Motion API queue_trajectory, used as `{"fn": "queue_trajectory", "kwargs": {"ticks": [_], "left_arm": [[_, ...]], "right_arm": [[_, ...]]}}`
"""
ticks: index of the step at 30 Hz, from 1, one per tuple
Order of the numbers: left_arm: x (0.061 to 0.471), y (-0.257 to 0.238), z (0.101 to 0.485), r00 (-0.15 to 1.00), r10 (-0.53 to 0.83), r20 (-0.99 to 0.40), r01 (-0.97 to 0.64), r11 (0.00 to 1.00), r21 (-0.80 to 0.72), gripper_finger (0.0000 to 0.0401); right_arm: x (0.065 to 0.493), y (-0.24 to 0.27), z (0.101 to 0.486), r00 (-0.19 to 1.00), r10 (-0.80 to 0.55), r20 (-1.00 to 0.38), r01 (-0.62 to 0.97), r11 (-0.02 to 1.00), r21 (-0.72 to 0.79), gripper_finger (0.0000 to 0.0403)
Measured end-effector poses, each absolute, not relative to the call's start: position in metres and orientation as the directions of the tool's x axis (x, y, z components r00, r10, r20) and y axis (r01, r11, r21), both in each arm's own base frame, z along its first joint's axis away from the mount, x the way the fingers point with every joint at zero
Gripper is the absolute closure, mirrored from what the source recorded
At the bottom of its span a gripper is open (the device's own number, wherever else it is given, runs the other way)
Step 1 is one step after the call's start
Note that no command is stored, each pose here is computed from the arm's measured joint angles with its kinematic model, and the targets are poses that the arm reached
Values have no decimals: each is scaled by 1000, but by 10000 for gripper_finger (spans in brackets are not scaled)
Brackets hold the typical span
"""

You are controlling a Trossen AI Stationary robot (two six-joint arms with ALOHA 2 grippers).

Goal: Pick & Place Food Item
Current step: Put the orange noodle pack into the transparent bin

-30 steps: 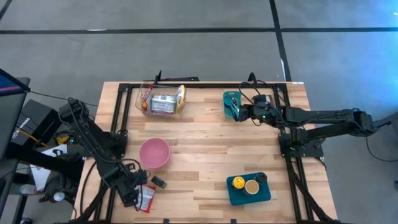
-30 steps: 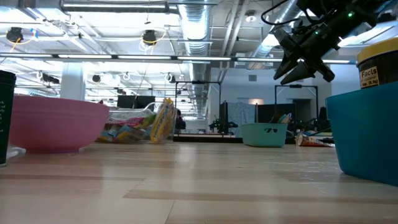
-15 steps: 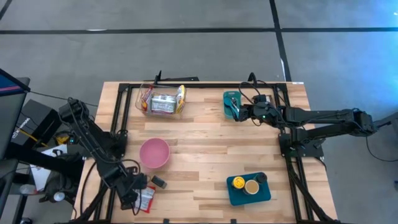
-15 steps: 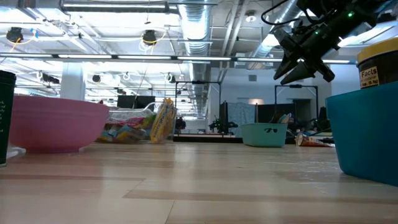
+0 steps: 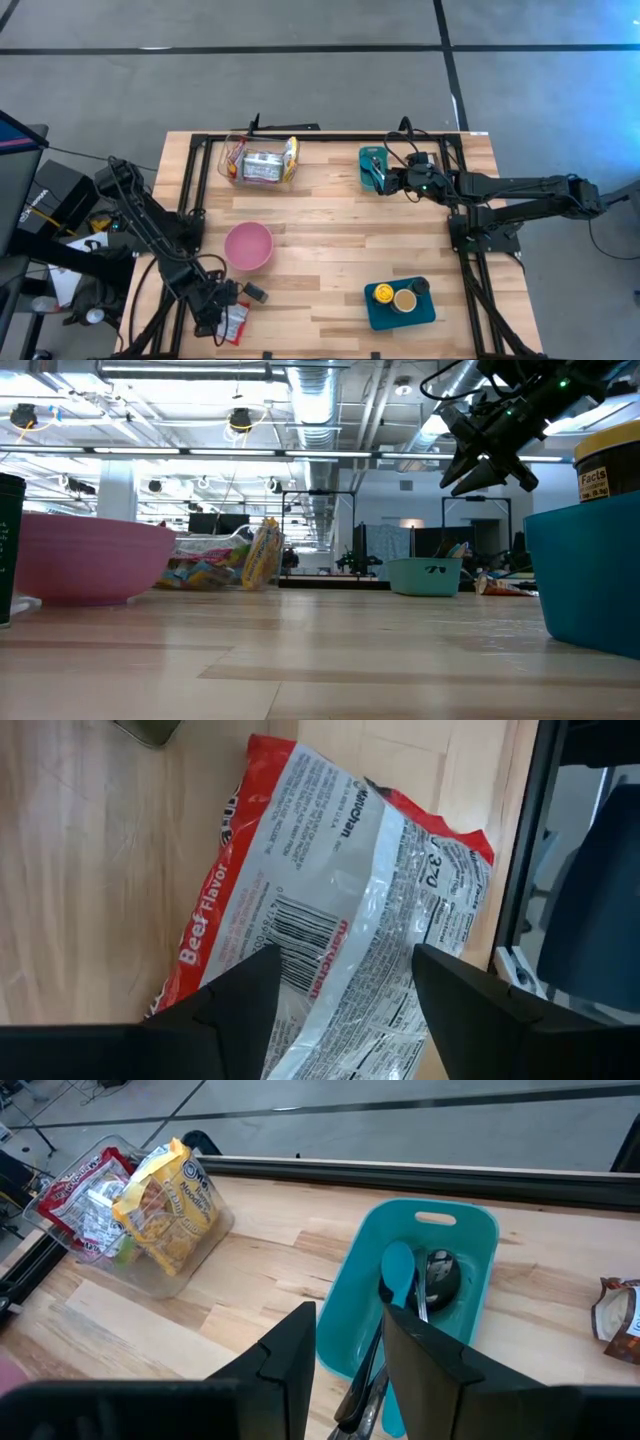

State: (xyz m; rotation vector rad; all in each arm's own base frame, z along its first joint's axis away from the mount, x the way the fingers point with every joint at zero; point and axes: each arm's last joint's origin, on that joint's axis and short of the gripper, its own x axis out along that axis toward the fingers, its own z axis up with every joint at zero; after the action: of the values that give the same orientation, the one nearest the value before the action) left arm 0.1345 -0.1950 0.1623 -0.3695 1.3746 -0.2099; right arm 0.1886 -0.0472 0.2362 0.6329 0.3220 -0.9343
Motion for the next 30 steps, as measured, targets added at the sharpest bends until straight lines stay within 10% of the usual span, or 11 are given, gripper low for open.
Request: {"fn": "queue_trajectory", "kwargs": {"ticks": [10,30], "left_arm": [[134,-194,162,180,-349,-920,-71,928,-366,188],[136,-197,163,201,-379,-903,-63,915,-398,337]], "right_arm": [[189,-47,236,564,-646,-515,826,432,363,290],[189,-47,236,564,-646,-515,826,432,363,290]]}}
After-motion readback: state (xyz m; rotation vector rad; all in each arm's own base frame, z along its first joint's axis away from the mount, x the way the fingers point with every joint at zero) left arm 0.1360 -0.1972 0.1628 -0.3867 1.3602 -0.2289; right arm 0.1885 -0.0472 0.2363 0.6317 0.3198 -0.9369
